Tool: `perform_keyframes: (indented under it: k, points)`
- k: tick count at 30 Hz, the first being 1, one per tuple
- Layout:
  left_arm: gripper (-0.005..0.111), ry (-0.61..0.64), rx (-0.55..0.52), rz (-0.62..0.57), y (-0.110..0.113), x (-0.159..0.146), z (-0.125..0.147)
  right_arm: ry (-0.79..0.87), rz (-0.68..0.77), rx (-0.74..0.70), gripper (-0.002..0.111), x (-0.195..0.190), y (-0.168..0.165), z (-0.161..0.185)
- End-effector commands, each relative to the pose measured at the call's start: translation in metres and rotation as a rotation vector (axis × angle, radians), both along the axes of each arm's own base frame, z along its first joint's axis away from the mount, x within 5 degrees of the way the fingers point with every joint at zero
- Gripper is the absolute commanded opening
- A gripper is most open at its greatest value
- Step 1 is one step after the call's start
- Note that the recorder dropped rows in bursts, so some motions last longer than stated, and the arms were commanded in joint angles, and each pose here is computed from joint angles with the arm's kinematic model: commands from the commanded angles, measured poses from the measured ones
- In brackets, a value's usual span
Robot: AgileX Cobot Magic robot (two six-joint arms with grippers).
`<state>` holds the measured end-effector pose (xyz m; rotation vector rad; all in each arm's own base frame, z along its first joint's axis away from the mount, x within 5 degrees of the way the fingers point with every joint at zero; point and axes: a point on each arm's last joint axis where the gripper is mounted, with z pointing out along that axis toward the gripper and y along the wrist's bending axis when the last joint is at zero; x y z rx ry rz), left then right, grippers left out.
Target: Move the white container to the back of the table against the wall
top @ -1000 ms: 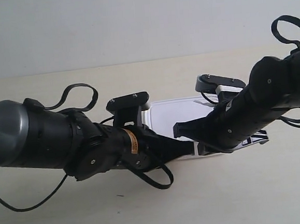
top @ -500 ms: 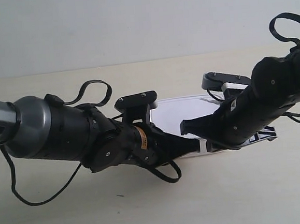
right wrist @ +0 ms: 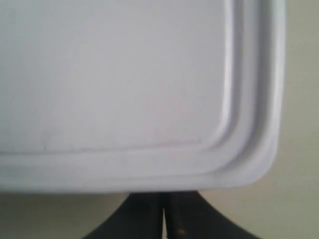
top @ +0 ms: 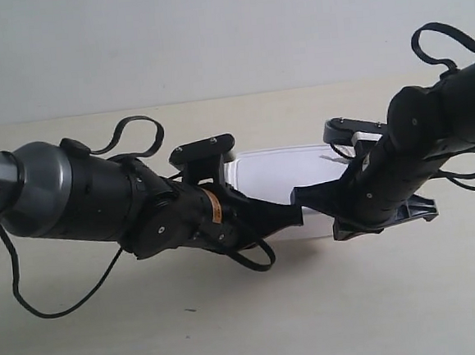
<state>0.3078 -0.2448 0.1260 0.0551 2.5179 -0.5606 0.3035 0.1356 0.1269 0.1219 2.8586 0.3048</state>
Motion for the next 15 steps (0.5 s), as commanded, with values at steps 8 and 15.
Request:
perform_keyframes:
  k: [8, 15]
  points:
    - [0.000, -0.034, -0.009, 0.021, 0.005, 0.016, 0.009, -0.032, 0.012, -0.023, 0.000, 0.025, 0.006, 0.004]
    - [0.000, -0.011, 0.033, 0.012, -0.003, 0.029, 0.001, -0.037, 0.031, -0.038, 0.000, 0.033, 0.008, 0.012]
